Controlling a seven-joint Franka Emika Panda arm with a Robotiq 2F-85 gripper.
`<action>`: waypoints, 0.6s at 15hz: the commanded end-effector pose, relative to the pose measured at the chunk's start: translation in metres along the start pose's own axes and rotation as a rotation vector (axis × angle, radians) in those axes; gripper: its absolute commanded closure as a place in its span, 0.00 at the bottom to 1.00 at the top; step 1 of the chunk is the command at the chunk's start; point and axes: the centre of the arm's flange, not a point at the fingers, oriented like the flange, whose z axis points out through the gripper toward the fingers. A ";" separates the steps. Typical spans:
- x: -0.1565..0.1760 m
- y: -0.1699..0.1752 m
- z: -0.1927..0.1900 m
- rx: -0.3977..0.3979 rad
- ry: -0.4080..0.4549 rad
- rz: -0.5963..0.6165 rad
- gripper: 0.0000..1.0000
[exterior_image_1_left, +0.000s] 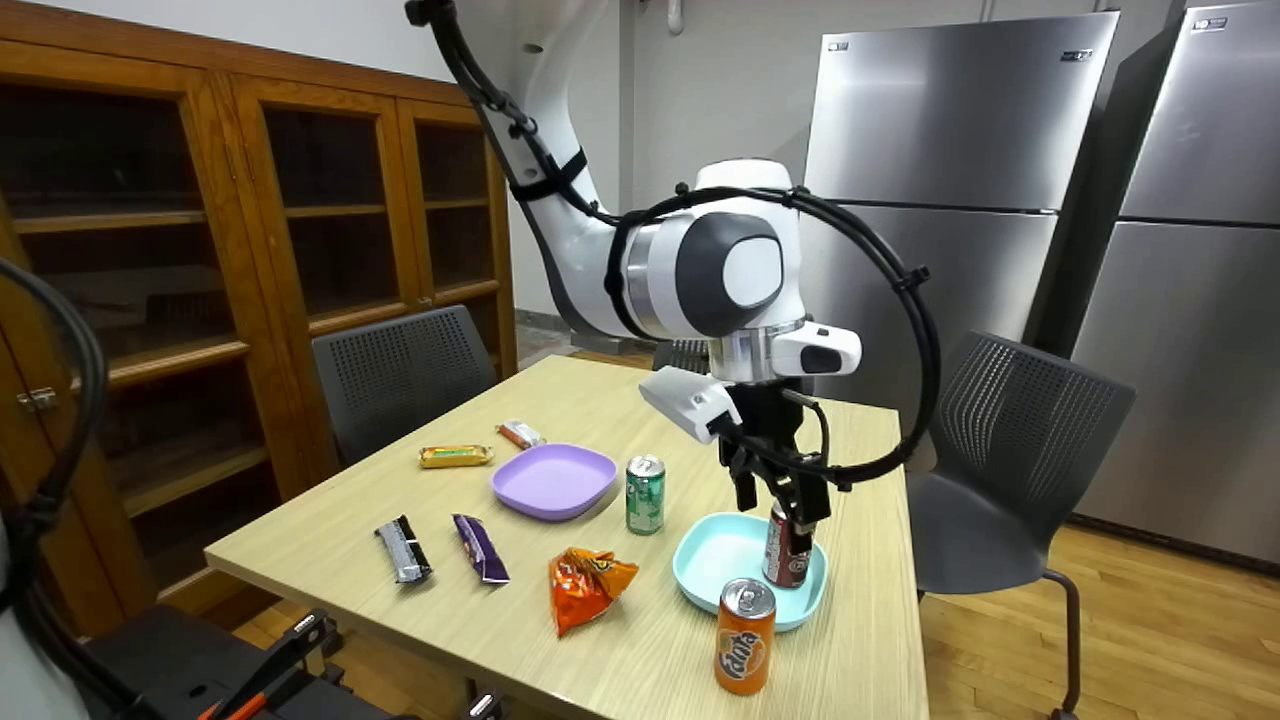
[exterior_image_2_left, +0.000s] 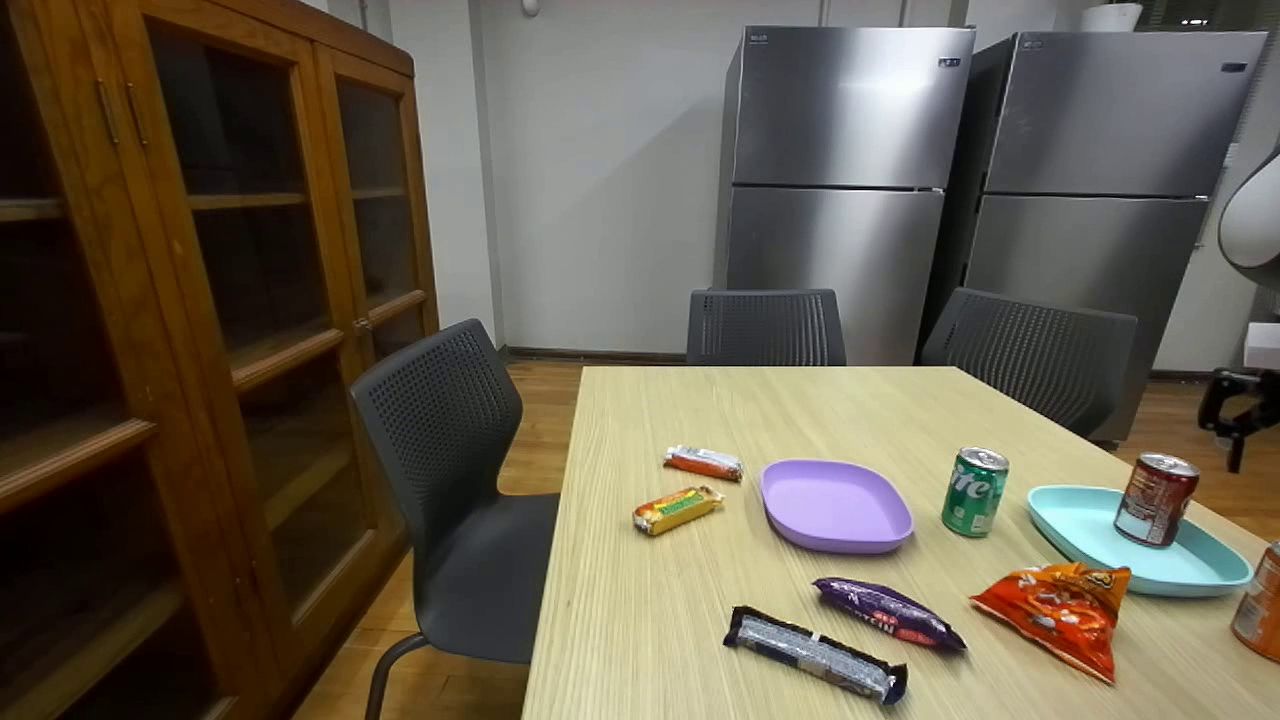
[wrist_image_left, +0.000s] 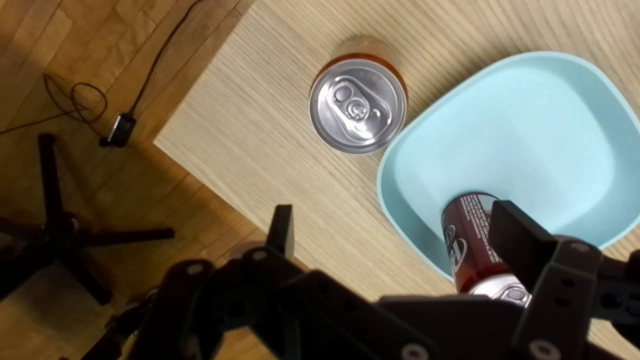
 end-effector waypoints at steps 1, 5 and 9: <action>-0.008 0.003 0.016 0.007 -0.009 -0.031 0.00; -0.009 0.004 0.036 -0.006 -0.024 -0.033 0.00; -0.011 0.009 0.053 -0.024 -0.036 -0.027 0.00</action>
